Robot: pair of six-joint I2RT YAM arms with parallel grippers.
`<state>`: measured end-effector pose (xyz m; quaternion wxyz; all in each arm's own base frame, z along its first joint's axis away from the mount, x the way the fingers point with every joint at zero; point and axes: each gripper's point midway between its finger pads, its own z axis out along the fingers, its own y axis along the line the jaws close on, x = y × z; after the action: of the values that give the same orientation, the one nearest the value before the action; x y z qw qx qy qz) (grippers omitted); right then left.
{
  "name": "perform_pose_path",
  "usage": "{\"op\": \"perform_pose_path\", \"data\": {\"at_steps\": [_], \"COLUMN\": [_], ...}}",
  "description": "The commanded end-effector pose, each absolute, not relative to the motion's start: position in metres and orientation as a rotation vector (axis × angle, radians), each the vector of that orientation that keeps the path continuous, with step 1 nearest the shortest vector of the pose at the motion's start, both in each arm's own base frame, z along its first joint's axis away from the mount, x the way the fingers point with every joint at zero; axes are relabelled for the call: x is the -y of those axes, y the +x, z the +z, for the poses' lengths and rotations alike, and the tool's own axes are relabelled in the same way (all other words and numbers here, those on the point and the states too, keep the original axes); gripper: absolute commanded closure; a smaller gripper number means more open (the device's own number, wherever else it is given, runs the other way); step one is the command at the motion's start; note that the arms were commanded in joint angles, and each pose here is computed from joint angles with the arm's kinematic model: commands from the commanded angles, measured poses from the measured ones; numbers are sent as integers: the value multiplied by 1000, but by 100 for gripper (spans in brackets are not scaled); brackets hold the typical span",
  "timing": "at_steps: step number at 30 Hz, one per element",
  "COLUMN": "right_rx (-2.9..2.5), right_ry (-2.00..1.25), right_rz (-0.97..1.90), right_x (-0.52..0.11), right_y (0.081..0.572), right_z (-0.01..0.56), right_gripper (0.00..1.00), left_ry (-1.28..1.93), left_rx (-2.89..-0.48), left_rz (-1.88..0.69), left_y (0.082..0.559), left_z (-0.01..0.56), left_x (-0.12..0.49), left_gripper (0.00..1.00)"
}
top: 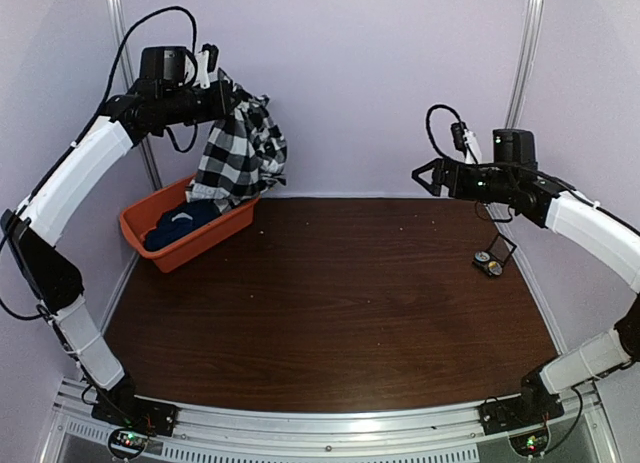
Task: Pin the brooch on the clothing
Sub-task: Pick up the crumpled clothing from the bin, then pass from the left arm to the right
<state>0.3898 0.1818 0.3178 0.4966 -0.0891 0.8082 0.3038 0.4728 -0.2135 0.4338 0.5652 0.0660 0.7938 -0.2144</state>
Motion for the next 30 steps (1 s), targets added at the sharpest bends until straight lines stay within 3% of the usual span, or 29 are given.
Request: {"op": "perform_pose_path", "data": {"at_steps": [1,6,15,17,23,25,28,30], "right_rx": [-1794,-1673,-1546,-1541,-1587,-1612,-1636,-1637], "right_ry": [-628,-764,-786,-815,-869,-869,-862,-858], "right_rz": [770,847,1010,1050,1158,1172,1162,1152], "right_x": [-261,-311,-323,-329,-344,-346,-347,-347], "right_y": [368,355,334,328,320,320,322,324], "right_z": [336,350,357,350,320,309,298,297], "right_gripper": [0,0,1,7,54,51,26,19], "left_ry": [278,400,474,474,471,476,506,550], "left_rx": [-1650,-1584,-1619,-1612,-1597,-1600,-1602,-1594], "left_rz": [-606,-785,-961,-979,-977,-976,-990,-1010], "left_y": [426,380,350,349,348,347,344,339], "left_z": [507,519,460,457,456,454,450,449], "left_x": [246,288,327,329,327,327,331,335], "left_gripper": [100,100,100,100,100,100,100,100]}}
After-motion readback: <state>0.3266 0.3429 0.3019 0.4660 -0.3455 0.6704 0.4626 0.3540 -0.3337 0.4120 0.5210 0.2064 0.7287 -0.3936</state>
